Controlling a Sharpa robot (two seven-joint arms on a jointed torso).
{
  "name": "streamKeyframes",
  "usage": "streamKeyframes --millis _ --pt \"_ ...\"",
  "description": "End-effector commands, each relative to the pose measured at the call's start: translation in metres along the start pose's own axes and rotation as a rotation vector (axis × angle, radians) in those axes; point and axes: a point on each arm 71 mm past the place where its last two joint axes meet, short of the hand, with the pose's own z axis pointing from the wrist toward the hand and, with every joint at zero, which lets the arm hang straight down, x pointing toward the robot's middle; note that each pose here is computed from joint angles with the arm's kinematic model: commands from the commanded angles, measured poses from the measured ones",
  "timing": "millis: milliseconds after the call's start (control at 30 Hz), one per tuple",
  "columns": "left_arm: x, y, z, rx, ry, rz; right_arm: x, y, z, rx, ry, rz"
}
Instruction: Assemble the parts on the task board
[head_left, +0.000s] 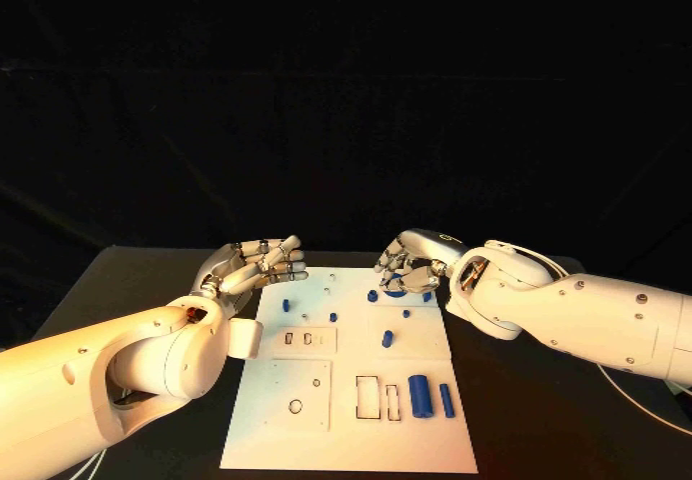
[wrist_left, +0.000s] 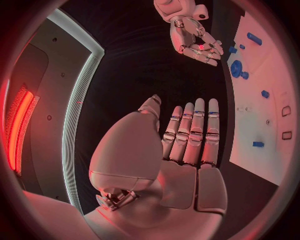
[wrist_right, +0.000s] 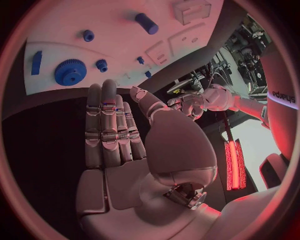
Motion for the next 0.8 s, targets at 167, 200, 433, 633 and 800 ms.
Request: streamKeyframes --millis 167,200,433,633,800 --pt "0.0071 -0.0161 -0.0021 0.028 0.044 -0.011 0.002 0.006 0.005 0.024 0.051 -0.242" --pt "0.0073 -0.0174 -0.0024 0.031 0.046 -0.011 0.002 0.007 0.006 0.023 0.053 -0.25" --pt "0.01 -0.022 -0.003 0.037 0.054 -0.012 0.004 0.01 0.01 0.029 0.07 -0.3" --pt "0.0123 -0.0227 -0.0034 0.036 0.061 -0.014 0.006 0.009 0.011 0.04 0.089 -0.323" --pt "0.013 -0.023 -0.0038 0.036 0.063 -0.014 0.007 0.008 0.013 0.046 0.094 -0.331"
